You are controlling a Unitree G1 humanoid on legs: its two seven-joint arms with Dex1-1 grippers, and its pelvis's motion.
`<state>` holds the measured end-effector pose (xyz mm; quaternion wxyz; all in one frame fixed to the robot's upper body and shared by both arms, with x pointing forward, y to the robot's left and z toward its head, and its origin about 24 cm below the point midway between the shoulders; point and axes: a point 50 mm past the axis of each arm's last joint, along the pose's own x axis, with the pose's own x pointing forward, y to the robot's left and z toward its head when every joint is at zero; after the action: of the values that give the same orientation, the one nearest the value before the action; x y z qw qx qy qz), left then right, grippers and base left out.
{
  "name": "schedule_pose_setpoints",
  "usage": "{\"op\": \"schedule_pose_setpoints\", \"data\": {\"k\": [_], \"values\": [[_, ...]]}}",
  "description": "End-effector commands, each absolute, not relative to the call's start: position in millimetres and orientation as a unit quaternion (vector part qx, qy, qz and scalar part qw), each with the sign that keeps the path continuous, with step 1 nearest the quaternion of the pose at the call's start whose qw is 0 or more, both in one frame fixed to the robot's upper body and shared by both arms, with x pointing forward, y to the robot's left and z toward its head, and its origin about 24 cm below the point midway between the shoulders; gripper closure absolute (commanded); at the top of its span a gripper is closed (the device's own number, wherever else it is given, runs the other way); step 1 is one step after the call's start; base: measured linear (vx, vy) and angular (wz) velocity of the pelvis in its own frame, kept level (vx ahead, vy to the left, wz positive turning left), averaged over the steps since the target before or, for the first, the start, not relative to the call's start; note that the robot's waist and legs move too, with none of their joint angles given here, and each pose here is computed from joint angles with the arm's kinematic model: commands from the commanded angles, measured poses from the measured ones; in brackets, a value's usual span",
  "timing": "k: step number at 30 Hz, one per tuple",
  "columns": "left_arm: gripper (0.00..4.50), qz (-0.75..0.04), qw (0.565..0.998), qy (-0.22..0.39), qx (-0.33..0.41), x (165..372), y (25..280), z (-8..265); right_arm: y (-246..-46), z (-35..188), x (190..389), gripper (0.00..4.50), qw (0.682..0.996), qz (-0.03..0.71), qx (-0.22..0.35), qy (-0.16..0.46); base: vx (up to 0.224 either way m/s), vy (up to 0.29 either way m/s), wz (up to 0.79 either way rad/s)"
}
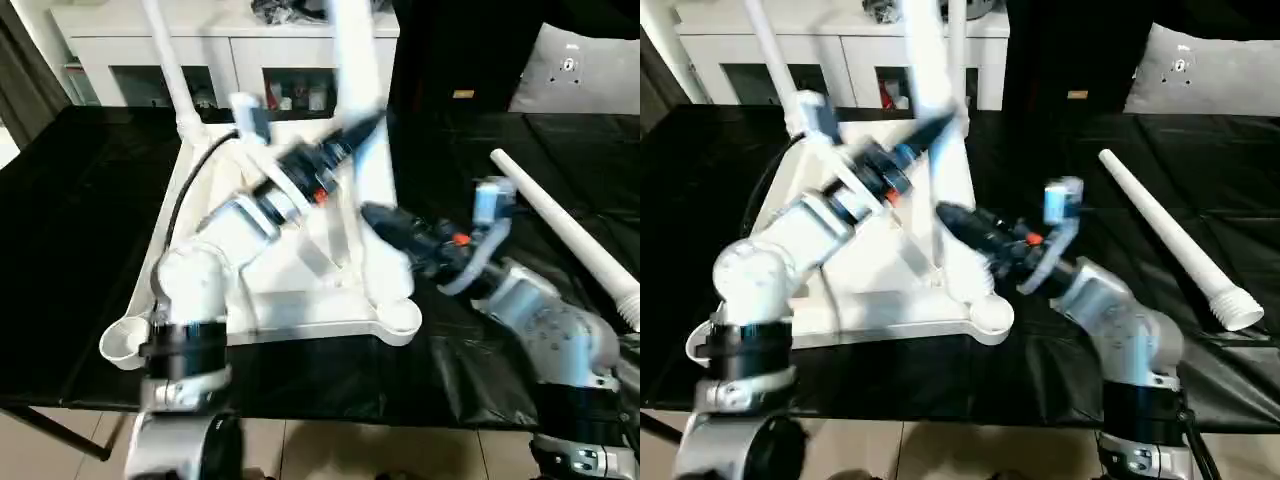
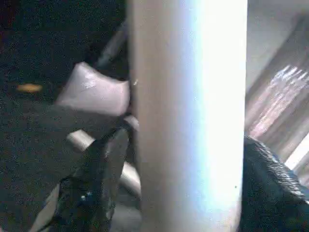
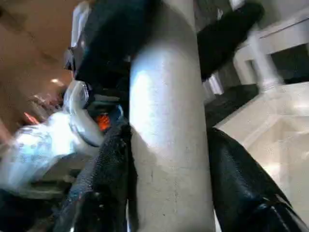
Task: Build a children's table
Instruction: Pick table leg
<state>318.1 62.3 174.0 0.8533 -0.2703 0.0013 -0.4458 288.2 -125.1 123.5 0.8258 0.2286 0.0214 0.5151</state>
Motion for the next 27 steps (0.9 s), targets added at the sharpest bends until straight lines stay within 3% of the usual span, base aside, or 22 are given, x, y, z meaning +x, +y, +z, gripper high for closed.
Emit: {"op": "schedule_pose_setpoints", "data": {"k": [1, 5, 9, 16, 27], "values": [[1.59, -0.403, 0.889, -0.009, -0.218, 320, 64, 175, -119.8, 128, 293.3, 2.64, 0.855, 0.486, 0.18, -0.004, 0.0, 0.0, 0.0], [1.8, -0.336, 0.917, -0.019, -0.212, 323, 62, 174, -107.6, 124, 302.2, 2.64, 0.89, 0.441, 0.114, -0.026, 0.0, 0.0, 0.0], [2.1, -0.302, 0.923, -0.026, -0.235, 324, 55, 174, -97.5, 118, 308.3, 2.64, 0.908, 0.407, 0.092, -0.042, 0.0, 0.0, 0.0], [2.56, -0.307, 0.92, -0.027, -0.242, 319, 47, 173, -90.5, 110, 307.9, 2.64, 0.916, 0.391, 0.072, -0.05, 0.0, 0.0, 0.0], [2.61, -0.29, 0.923, -0.026, -0.252, 321, 49, 171, -91.2, 105, 309.0, 2.64, 0.921, 0.381, 0.059, -0.056, 0.0, 0.0, 0.0]]}}
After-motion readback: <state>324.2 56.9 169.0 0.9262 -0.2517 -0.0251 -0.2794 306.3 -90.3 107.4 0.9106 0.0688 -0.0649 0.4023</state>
